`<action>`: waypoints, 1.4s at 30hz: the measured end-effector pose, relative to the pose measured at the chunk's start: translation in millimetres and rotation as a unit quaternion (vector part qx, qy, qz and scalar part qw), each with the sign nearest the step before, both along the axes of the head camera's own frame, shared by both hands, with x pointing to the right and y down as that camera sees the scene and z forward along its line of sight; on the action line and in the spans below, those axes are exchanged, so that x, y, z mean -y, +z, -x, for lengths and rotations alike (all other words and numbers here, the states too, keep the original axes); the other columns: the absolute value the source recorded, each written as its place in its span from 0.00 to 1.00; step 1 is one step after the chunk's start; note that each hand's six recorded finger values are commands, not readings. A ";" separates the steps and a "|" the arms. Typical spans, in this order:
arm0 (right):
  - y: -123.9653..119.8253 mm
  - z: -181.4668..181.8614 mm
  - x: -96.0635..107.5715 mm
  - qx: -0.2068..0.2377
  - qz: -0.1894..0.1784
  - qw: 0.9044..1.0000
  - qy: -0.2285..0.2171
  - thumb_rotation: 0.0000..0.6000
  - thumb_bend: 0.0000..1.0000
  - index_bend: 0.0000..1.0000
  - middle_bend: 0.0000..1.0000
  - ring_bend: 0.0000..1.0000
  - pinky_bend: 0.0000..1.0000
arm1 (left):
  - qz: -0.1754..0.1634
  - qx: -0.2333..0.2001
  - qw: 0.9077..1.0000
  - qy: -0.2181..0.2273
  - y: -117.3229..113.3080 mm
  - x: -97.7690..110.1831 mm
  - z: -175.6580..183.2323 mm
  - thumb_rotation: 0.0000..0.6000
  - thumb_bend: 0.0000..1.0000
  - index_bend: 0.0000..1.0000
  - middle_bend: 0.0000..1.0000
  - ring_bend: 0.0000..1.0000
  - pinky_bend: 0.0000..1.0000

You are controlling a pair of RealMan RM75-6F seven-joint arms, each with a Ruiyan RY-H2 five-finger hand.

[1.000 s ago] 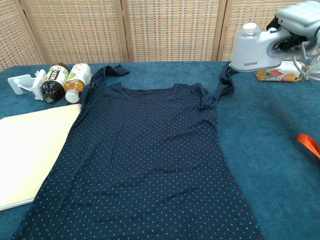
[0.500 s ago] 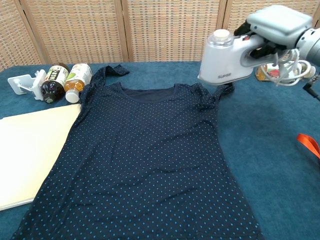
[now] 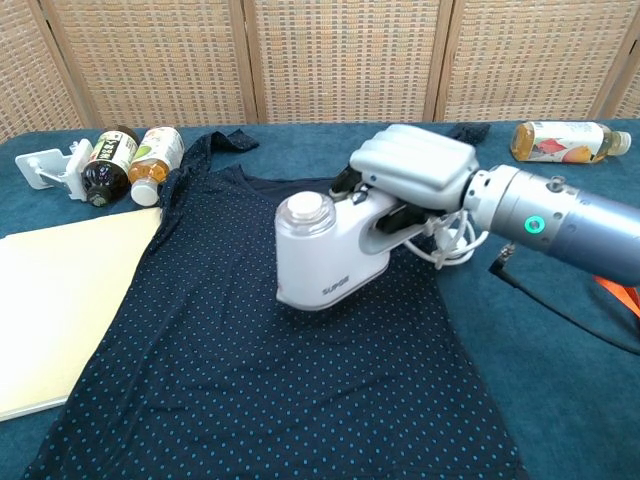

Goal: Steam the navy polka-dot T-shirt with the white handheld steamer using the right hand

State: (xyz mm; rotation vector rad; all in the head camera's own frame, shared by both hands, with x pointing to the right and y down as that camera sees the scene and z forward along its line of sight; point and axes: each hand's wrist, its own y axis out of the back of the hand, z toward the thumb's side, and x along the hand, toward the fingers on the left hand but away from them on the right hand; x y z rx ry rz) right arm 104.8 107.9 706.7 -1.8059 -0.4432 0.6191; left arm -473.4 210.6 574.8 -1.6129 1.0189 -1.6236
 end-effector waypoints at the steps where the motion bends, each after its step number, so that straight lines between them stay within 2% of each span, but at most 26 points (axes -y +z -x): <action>1: 1.6 7.7 -6.6 0.004 0.005 1.000 -0.009 1.00 1.00 0.85 0.70 0.75 1.00 | 0.000 0.000 1.000 0.000 0.2 0.1 0.2 1.00 0.00 0.00 0.00 0.00 0.00; 7: 9.9 28.2 -30.6 0.013 0.021 0.999 -0.028 1.00 1.00 0.85 0.70 0.75 1.00 | 0.003 0.002 1.000 -0.003 2.3 0.6 2.6 1.00 0.00 0.00 0.00 0.00 0.00; 13: 21.8 31.1 -53.4 0.004 0.034 0.998 -0.053 1.00 1.00 0.85 0.70 0.75 1.00 | 0.008 0.003 1.000 0.000 5.0 1.0 0.7 1.00 0.00 0.00 0.00 0.00 0.00; 17: 26.1 30.5 -59.8 0.004 0.043 0.998 -0.055 1.00 1.00 0.85 0.70 0.75 1.00 | 0.007 0.003 1.000 0.000 4.9 1.1 -0.1 1.00 0.00 0.00 0.00 0.00 0.00; 24: 31.8 14.3 -57.8 -0.003 0.041 0.998 -0.043 1.00 1.00 0.85 0.70 0.75 1.00 | 0.008 0.003 1.000 0.003 5.8 0.4 -1.7 1.00 0.00 0.00 0.00 0.00 0.00; 29: 33.4 -6.8 -47.7 -0.018 0.024 0.999 -0.033 1.00 1.00 0.85 0.70 0.75 1.00 | 0.007 0.004 1.000 0.002 5.6 -0.4 -1.3 1.00 0.00 0.00 0.00 0.00 0.00; 38: 36.6 -59.8 -24.7 -0.086 -0.024 0.995 -0.035 1.00 1.00 0.85 0.70 0.75 1.00 | 0.006 0.004 1.000 0.007 5.7 -1.1 -4.3 1.00 0.00 0.00 0.00 0.00 0.00; 42: 37.1 -72.0 -22.7 -0.097 -0.024 0.994 -0.037 1.00 1.00 0.85 0.70 0.75 1.00 | 0.007 0.004 1.000 0.009 6.1 -1.3 -6.3 1.00 0.00 0.00 0.00 0.00 0.00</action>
